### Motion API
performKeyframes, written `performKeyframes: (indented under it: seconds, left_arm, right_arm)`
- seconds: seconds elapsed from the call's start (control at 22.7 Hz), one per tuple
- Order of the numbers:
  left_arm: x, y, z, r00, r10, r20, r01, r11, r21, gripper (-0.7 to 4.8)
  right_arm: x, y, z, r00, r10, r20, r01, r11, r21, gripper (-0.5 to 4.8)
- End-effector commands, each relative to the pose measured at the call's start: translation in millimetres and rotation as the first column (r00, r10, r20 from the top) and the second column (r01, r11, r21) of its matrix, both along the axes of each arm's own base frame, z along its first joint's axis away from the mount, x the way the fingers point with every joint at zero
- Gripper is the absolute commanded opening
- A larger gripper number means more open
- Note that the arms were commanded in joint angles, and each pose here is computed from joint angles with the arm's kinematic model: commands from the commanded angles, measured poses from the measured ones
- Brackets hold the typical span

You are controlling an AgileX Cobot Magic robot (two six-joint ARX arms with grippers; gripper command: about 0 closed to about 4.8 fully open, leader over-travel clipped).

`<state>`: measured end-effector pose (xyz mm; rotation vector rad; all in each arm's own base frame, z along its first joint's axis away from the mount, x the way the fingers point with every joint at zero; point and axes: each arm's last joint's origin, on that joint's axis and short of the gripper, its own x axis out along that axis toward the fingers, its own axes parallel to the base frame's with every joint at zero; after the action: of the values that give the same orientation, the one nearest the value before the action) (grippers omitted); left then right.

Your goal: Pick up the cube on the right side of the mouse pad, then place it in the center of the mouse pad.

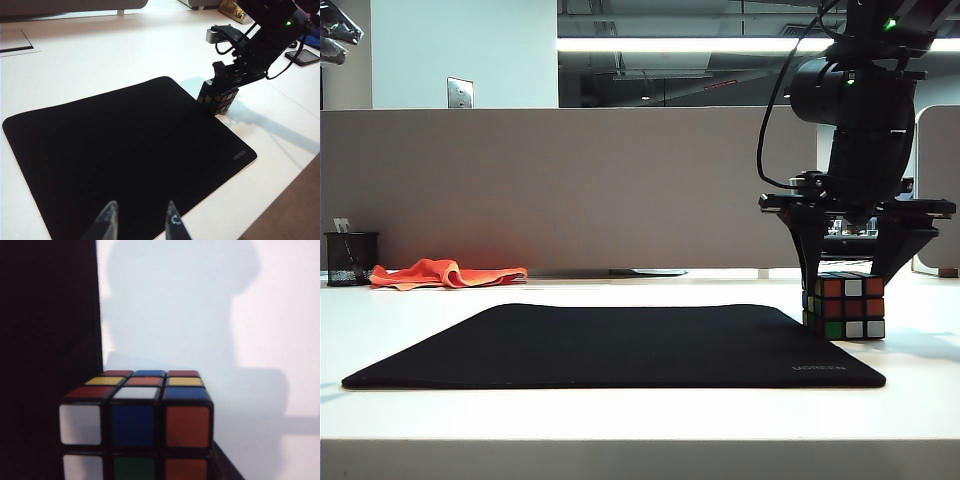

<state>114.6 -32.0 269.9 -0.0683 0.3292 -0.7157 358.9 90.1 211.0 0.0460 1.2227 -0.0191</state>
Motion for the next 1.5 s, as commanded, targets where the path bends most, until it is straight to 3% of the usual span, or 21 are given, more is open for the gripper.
performKeyframes:
  seconds: [0.04, 0.22, 0.48, 0.62, 0.88, 0.97, 1.01, 1.15, 1.5]
  left_arm:
    - [0, 0, 3, 1.0, -0.006, 0.016, 0.006, 1.0, -0.001, 1.21]
    - [-1, 0, 3, 1.0, -0.006, 0.015, 0.006, 1.0, -0.001, 1.21]
    - [0, 0, 3, 1.0, -0.006, 0.015, 0.006, 1.0, -0.001, 1.21]
    - [0, 0, 3, 1.0, -0.006, 0.015, 0.006, 1.0, 0.0, 1.21]
    - [-1, 0, 2, 1.0, -0.006, 0.009, 0.006, 1.0, 0.001, 1.21]
    - [-1, 0, 2, 1.0, -0.007, 0.009, 0.007, 1.0, 0.001, 1.21]
    - [-1, 0, 2, 1.0, -0.007, 0.006, 0.007, 1.0, 0.001, 1.21]
    - [-1, 0, 1, 1.0, -0.007, -0.008, 0.007, 1.0, 0.002, 1.21]
    - [-1, 0, 0, 1.0, -0.007, -0.019, 0.007, 1.0, 0.004, 1.21]
  right_arm:
    - [-3, 0, 12, 0.999, 0.025, 0.033, -0.025, 1.0, -0.014, 2.91]
    - [-11, -3, 31, 0.996, 0.022, 0.083, -0.021, 1.0, -0.01, 2.9]
    - [-41, -7, 94, 0.959, 0.035, 0.283, -0.06, 0.995, 0.08, 2.7]
    - [-56, 2, 135, 0.901, 0.078, 0.427, -0.162, 0.973, 0.164, 2.71]
    - [-61, 37, 179, 0.803, 0.187, 0.566, -0.311, 0.941, 0.131, 2.73]
    - [-57, 49, 185, 0.787, 0.203, 0.582, -0.339, 0.931, 0.133, 2.74]
    - [-49, 61, 184, 0.787, 0.222, 0.576, -0.358, 0.924, 0.133, 2.74]
    - [-22, 94, 143, 0.849, 0.303, 0.432, -0.385, 0.916, 0.114, 2.74]
    - [2, 137, 55, 0.877, 0.442, 0.187, -0.46, 0.886, 0.062, 2.74]
